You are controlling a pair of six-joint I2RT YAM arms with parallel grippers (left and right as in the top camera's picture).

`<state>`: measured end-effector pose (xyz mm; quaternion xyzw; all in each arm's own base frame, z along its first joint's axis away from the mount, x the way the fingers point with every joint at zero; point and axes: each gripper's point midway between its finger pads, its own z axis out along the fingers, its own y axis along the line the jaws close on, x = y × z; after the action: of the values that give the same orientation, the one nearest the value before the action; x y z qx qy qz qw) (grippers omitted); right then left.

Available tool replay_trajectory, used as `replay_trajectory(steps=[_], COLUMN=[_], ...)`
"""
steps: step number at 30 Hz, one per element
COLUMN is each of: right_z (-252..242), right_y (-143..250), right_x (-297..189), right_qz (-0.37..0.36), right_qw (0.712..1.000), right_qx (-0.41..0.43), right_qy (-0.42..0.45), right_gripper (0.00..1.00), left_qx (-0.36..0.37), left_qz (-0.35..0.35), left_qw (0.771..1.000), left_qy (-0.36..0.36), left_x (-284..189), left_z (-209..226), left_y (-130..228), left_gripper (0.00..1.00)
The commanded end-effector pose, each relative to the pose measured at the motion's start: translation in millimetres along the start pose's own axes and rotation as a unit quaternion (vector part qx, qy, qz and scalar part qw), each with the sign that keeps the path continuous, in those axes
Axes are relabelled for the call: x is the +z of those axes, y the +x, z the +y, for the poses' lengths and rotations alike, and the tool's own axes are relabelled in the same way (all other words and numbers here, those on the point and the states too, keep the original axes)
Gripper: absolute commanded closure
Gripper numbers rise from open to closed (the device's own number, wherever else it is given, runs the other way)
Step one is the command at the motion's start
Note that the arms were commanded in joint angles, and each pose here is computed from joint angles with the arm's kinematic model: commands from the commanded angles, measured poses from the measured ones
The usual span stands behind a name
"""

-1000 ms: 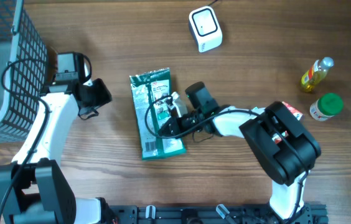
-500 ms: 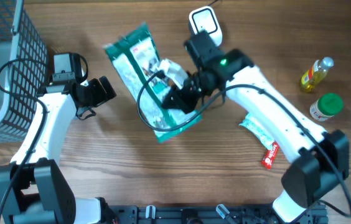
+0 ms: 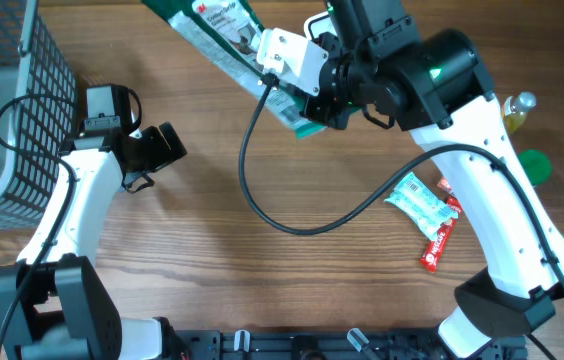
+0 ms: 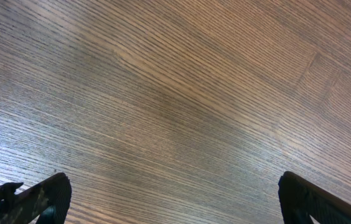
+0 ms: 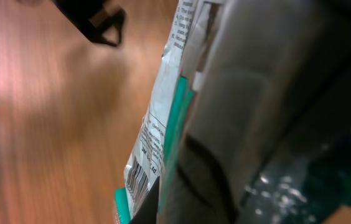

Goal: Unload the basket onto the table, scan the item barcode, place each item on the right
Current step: 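Raise the gloves pack up to the white scanner with the right gripper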

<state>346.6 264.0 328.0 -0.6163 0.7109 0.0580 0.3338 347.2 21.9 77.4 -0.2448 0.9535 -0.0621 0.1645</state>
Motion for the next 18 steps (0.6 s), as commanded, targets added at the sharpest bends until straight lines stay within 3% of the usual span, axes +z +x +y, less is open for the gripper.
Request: replay_trajectory(steps=[1,18], right_z=[-23,-123], right_y=[21,65], right_x=[6,111], right_qz=[0.070,0.182], right_qw=[0.993,0.961], right_qx=[-0.081,-0.072], right_qy=[0.053,0.196], right_gripper=[0.96,0.96], left_qx=[0.001,0.001], left_qz=[-0.005,-0.005], left_qw=[1.000,1.000], left_qy=[-0.004,-0.004], left_x=[-1,-1], left_z=[1,1], left_y=[-4,-4], left_gripper=[0.00,0.00])
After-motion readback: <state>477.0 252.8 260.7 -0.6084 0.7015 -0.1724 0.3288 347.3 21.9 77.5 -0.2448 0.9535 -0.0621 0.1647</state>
